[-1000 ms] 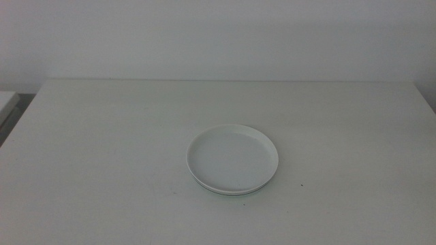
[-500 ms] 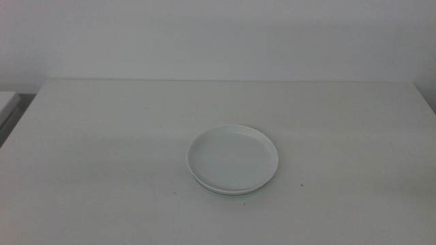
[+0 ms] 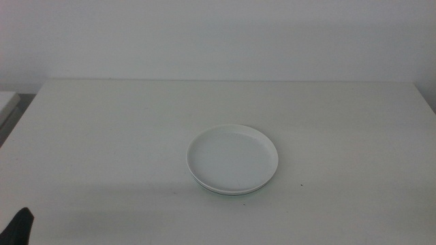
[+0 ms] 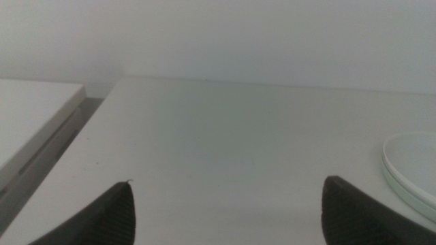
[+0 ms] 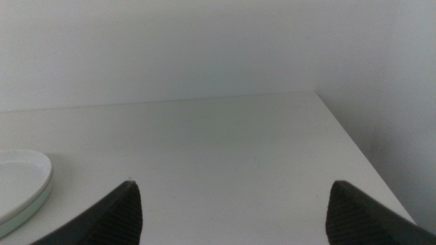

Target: Stack the three bowls on top of each other.

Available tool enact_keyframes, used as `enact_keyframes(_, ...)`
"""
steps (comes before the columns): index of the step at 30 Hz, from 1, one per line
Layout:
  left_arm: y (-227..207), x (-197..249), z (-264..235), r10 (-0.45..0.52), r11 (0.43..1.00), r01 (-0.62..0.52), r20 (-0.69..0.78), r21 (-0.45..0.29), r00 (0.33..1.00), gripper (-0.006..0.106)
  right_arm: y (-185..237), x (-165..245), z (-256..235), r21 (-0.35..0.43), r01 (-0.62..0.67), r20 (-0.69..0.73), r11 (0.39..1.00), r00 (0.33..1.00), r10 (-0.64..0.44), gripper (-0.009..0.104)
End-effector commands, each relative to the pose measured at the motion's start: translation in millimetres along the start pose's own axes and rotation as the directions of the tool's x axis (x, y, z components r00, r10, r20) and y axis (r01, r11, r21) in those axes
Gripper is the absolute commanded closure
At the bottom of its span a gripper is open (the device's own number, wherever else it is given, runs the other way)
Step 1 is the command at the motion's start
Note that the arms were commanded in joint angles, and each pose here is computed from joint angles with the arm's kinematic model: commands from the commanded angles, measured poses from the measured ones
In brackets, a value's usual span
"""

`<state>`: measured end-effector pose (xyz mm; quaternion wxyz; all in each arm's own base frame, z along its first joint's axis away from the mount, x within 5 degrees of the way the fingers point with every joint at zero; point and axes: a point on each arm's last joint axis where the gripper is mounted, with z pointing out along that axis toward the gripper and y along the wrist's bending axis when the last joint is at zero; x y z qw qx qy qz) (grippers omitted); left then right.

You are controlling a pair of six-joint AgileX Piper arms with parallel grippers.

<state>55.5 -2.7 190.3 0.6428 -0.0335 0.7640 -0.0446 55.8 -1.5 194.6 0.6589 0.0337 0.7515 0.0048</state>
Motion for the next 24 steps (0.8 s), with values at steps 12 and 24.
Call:
enact_keyframes(12,0.6,-6.7,-0.6,0.011,1.0,-0.01,0.079,-0.008,0.997,0.007,-0.9,0.3,0.0,0.012,0.026,0.011,1.0,1.0,-0.026,0.002)
enact_keyframes(24,0.9,-8.1,-0.7,0.008,1.0,-0.006,0.095,-0.013,0.995,0.007,-0.9,0.3,0.0,0.012,0.026,0.011,1.0,1.0,-0.026,0.002)
